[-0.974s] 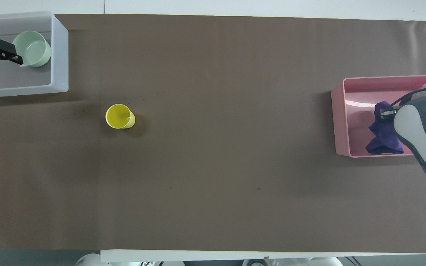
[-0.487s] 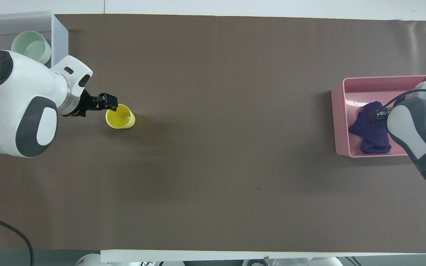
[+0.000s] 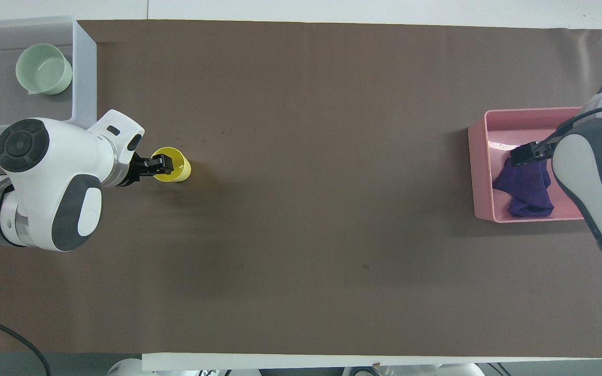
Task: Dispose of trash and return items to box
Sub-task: 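Lift the yellow cup with the left gripper and carry it to the bin, then lower the yellow cup into the green bowl and open the left gripper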
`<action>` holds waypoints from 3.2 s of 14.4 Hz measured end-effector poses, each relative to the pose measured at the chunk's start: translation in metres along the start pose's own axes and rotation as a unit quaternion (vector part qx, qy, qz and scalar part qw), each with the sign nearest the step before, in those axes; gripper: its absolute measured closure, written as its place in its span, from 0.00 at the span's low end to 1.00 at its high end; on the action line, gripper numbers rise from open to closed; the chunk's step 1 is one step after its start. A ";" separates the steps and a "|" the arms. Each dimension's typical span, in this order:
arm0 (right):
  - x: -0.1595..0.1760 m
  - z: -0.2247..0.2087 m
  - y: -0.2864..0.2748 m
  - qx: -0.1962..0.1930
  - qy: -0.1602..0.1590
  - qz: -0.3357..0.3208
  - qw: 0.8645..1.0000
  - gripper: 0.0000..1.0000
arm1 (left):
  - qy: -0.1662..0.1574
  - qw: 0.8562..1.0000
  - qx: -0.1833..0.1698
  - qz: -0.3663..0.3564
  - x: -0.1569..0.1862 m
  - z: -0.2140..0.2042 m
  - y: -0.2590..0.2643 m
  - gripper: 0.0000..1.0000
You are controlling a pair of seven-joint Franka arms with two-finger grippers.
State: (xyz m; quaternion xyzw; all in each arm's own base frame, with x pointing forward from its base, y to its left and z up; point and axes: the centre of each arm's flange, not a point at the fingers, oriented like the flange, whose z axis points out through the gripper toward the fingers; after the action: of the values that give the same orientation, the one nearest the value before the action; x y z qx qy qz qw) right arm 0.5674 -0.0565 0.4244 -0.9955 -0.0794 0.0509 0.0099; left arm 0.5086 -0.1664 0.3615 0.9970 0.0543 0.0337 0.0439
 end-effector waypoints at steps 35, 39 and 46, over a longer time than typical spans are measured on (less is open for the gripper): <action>-0.054 -0.151 -0.088 0.028 -0.030 0.008 0.999 0.00 | 0.118 0.984 -0.011 -0.131 0.251 -0.038 -0.256 0.93; -0.054 -0.151 -0.087 0.028 -0.030 0.009 0.999 0.00 | 0.119 0.985 -0.012 -0.123 0.253 -0.036 -0.243 0.46; -0.060 -0.160 -0.086 0.028 -0.020 0.010 0.999 0.00 | 0.059 0.996 0.020 -0.059 0.215 -0.158 -0.180 0.00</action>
State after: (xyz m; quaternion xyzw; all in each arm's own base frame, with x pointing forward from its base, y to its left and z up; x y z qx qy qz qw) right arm 0.5118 0.0167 0.5924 -0.9943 -0.0680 0.0733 0.0359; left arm 0.6918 0.0492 0.5159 0.9890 0.1161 0.0885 0.0222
